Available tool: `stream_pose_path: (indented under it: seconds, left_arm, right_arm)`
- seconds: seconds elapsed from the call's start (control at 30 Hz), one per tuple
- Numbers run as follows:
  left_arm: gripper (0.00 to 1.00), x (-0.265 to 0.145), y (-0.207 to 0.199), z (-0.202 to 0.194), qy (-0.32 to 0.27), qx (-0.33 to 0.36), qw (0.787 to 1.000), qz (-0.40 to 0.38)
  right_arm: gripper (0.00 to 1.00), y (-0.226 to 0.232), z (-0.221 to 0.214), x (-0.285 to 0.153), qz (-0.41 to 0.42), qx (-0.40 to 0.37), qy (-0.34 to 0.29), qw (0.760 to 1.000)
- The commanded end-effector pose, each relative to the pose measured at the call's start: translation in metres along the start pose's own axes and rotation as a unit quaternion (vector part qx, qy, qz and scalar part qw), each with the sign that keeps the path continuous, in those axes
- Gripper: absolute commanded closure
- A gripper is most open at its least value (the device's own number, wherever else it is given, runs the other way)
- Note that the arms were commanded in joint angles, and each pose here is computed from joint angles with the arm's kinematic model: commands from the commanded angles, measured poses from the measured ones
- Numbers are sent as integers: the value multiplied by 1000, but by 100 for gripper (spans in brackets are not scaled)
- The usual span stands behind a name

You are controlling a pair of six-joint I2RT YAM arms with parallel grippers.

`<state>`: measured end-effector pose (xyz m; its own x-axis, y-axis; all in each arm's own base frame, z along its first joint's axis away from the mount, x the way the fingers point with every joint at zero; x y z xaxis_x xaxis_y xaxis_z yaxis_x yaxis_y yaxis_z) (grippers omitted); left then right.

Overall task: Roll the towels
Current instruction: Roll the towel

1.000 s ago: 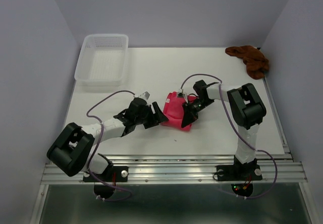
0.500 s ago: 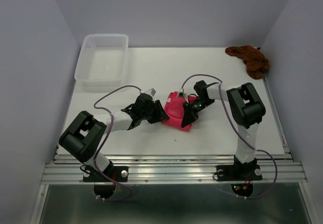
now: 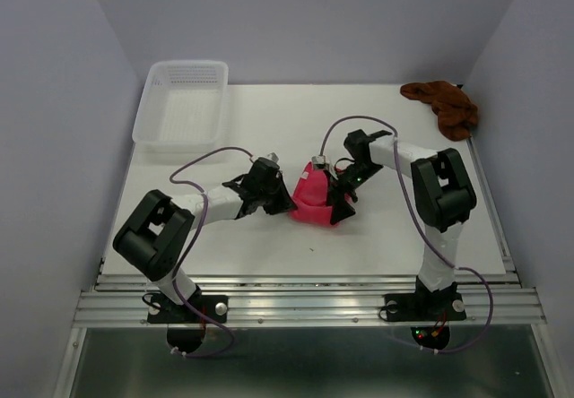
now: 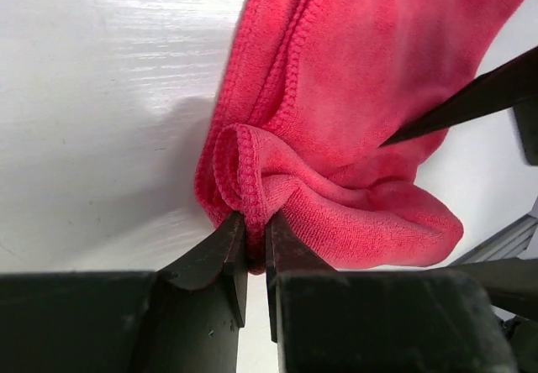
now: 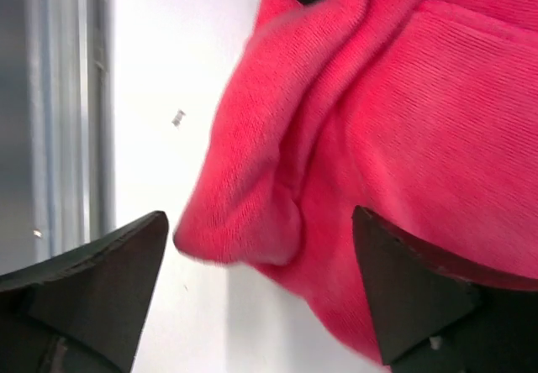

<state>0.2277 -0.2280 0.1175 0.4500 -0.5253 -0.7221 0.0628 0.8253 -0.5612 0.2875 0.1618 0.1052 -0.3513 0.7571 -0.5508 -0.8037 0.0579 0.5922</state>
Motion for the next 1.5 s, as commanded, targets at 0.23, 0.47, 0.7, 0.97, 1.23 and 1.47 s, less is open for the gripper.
stream_pose_path:
  seconds: [0.23, 0.47, 0.7, 0.97, 1.23, 1.47]
  left_arm:
    - [89, -15, -25, 15, -20, -11, 998, 58]
    - [89, -15, -27, 15, 28, -5, 995, 92]
    - [95, -21, -36, 18, 69, 0, 996, 65]
    - [96, -28, -31, 11, 119, -7, 990, 81]
    - [99, -33, -9, 5, 173, -26, 979, 105]
    - [99, -39, -11, 14, 184, -12, 976, 112]
  right_arm:
    - [0, 12, 79, -85, -264, -230, 3, 937]
    - [0, 50, 147, -109, -340, -230, -264, 873]
    - [0, 94, 144, -89, -395, -150, -320, 848]
    - [0, 155, 88, -37, -419, -115, -275, 858]
    - [0, 173, 53, 29, -456, -109, -180, 865]
    - [2, 170, 38, 68, -471, -144, -114, 863]
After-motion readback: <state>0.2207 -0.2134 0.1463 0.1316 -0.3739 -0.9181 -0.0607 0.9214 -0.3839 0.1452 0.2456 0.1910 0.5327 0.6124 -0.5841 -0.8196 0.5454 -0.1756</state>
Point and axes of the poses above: each gripper's point midway between its finger pads, its own x axis out along the fingers, its own y axis along the line the jaws close on, z = x × y, the point moved 10 cm from there along -x, back along the fingers, and after that the axes turned 5 degrees about x, right-handed, at the moved point
